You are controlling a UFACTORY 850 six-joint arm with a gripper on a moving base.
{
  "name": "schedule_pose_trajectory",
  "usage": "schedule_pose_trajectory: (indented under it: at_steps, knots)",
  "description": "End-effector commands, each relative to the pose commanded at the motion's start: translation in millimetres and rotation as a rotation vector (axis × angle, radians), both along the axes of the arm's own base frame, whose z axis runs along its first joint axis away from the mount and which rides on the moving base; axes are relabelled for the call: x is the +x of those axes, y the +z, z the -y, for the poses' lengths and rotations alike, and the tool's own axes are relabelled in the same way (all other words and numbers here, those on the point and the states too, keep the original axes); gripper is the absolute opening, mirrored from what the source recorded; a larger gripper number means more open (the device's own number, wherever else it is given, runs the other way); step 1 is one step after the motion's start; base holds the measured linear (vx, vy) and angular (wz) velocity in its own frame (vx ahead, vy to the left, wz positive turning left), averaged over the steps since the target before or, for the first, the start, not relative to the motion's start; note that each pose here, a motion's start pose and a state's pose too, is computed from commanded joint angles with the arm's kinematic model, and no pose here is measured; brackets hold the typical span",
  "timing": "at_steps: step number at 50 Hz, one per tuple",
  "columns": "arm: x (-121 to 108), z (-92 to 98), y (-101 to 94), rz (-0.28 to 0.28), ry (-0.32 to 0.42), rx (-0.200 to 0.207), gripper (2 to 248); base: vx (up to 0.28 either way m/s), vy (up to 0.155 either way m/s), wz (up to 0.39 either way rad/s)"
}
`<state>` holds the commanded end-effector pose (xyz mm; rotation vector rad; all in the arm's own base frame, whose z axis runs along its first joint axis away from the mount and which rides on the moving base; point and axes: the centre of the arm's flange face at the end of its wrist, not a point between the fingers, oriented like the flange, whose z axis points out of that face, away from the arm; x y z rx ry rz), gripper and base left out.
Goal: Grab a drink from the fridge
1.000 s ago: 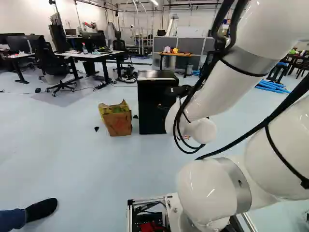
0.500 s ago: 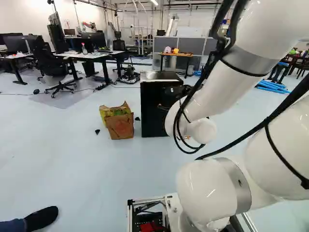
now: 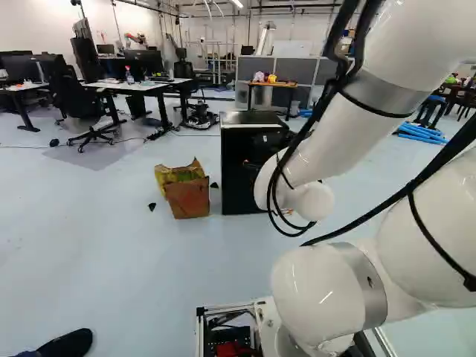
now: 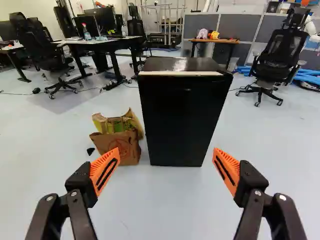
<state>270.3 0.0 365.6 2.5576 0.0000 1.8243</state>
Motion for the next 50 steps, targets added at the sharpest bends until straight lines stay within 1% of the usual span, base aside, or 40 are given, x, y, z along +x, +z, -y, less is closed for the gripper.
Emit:
schedule_pose_trajectory:
  at_steps: [50]
  knots:
    - [0.0,0.0,0.0,0.000,0.000,0.000,247,0.087,0.081,-0.016]
